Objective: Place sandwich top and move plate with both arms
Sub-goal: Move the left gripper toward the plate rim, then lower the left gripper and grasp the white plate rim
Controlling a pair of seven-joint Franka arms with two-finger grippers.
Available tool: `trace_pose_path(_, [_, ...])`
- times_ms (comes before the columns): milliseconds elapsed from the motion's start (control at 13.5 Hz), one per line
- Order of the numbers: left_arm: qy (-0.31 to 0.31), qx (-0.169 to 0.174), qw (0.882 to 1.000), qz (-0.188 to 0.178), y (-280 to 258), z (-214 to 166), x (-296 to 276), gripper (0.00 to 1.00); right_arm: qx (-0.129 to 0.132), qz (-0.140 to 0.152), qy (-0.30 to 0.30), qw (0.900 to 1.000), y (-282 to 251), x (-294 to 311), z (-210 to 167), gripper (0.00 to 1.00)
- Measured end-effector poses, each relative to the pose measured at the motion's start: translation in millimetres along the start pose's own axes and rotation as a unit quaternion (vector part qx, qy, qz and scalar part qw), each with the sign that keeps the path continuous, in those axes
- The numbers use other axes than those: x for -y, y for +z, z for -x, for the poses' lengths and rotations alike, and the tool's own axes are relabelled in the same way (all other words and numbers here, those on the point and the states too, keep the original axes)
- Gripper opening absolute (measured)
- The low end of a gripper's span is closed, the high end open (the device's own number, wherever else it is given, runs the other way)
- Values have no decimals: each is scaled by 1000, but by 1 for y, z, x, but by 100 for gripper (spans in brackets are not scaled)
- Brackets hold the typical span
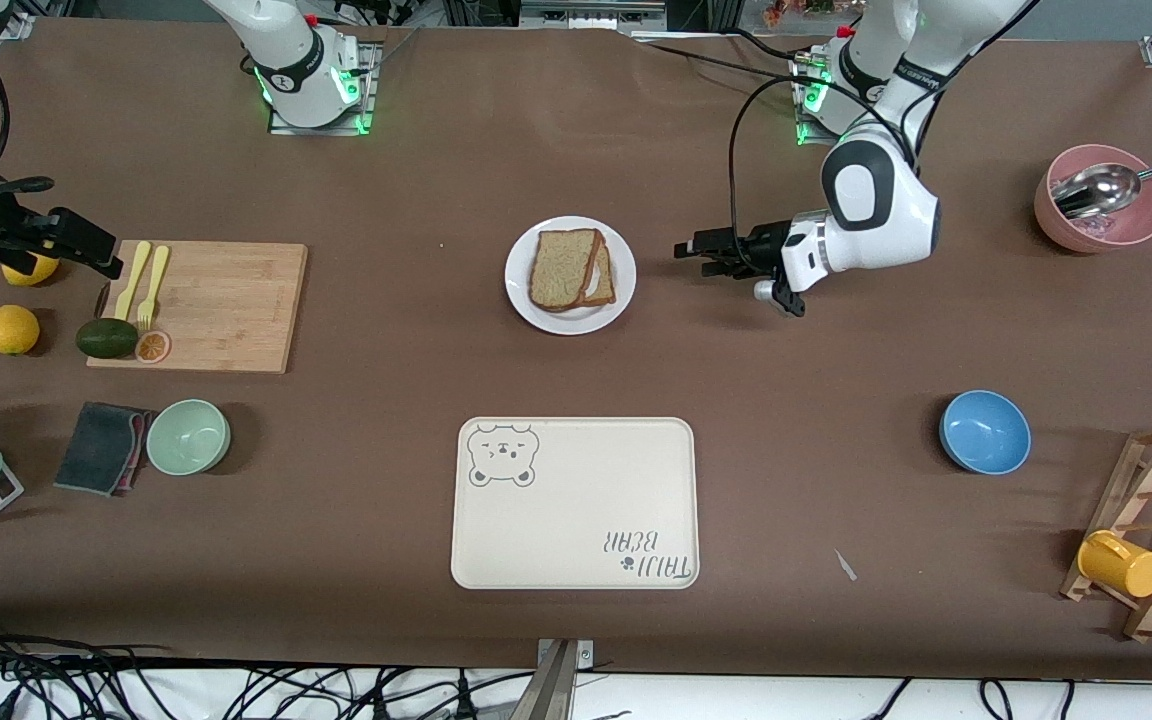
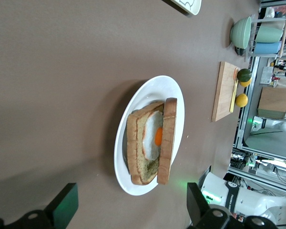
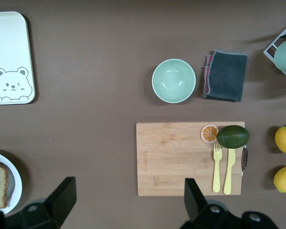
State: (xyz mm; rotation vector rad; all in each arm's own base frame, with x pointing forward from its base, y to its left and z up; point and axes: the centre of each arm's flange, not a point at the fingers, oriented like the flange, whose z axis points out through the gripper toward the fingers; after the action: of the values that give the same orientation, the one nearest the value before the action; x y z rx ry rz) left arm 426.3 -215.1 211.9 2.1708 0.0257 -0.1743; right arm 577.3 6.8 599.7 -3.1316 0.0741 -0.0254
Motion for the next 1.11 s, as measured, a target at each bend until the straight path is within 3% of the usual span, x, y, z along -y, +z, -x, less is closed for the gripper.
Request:
trace_pose_path(668, [-6,-41,999,11,66,22,15,100,-1,0,-2,1000,0,2,-1,100])
trace_pose_path(1114, [-5,-40,999,0,85,23,15,100,-1,0,-2,1000,0,2,-1,100])
